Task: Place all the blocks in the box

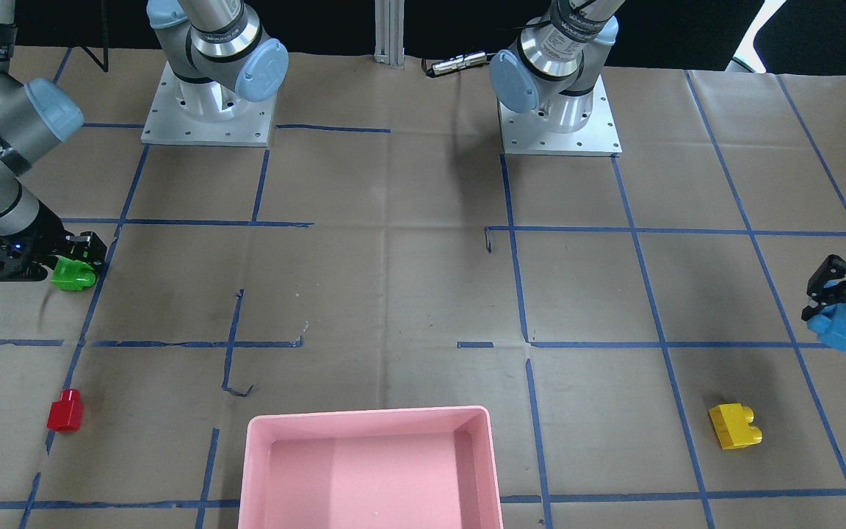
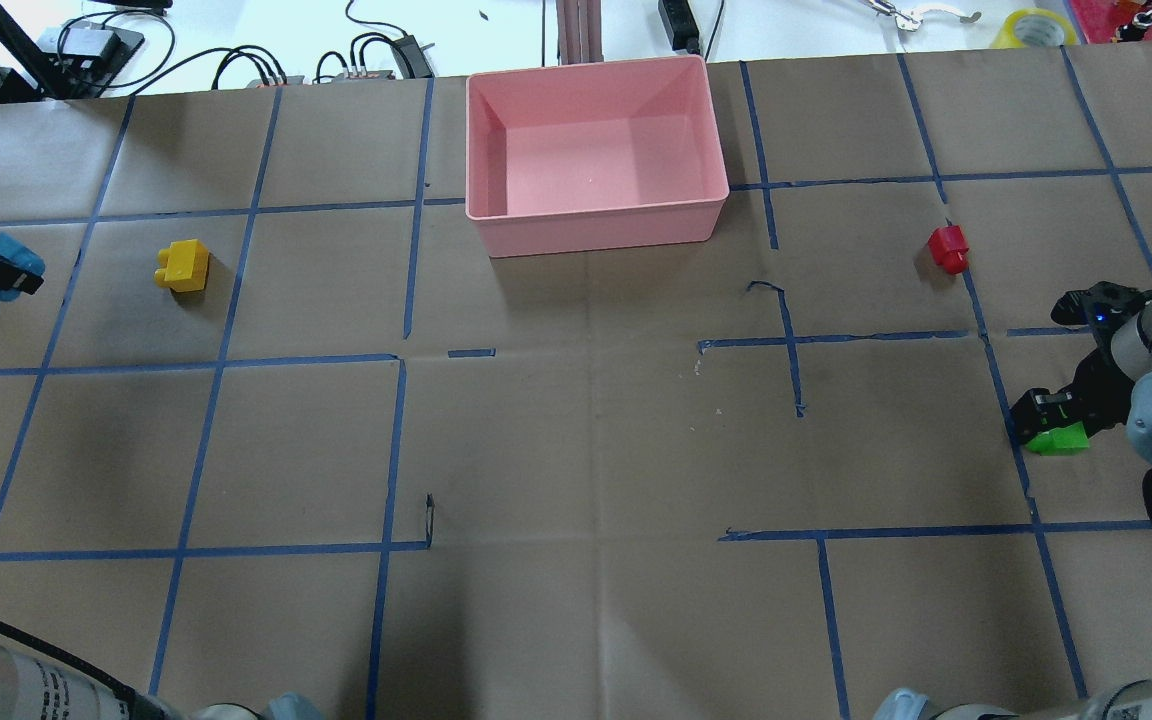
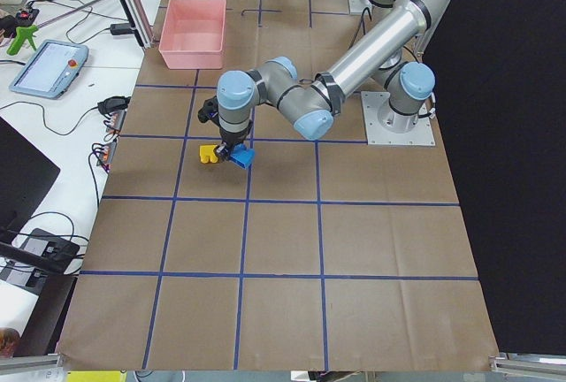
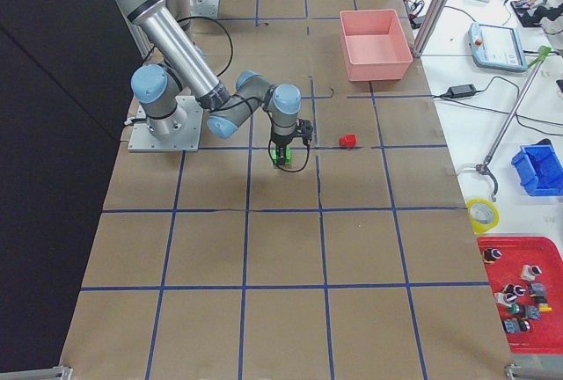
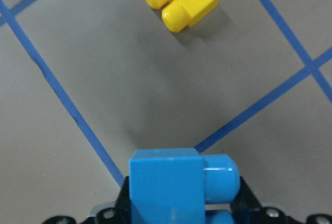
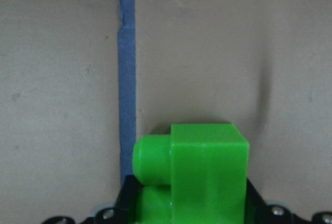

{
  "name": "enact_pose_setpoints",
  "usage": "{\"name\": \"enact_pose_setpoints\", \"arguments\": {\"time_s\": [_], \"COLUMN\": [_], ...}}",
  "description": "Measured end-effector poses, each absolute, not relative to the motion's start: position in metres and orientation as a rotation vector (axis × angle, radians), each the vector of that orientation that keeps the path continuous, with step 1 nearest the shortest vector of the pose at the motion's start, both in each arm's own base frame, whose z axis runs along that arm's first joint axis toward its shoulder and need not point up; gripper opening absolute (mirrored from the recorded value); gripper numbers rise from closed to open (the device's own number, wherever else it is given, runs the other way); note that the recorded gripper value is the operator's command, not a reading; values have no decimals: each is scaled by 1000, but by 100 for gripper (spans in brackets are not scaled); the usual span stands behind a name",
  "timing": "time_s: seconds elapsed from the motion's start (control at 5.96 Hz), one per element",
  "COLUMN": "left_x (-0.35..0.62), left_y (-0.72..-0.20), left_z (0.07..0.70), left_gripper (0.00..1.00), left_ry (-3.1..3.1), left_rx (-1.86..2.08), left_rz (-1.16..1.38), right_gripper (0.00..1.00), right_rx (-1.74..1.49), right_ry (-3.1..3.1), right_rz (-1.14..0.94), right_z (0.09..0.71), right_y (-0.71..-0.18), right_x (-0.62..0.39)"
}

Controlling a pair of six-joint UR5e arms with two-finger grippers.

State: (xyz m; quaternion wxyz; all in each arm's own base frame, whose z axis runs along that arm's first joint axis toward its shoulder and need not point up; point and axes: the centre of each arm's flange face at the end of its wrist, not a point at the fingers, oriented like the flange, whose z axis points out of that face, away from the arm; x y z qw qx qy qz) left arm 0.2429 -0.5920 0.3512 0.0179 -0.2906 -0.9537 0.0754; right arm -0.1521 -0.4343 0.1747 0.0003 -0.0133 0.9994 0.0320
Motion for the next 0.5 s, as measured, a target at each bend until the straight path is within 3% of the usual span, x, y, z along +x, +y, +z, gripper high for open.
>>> {"name": "enact_pose_setpoints", "arguments": {"time_s": [0.5], "left_x": [95], "left_y": [-657], "left_z": [396], "left_gripper": [16], "left_ry": [-3021], "left_rx": [-626], "left_rz": [296], "right_gripper": [21], "right_rx": [-32], "right_ry": [3153], "right_rz": [66], "right_z": [184], "right_y": [-441], "right_x": [-155]}}
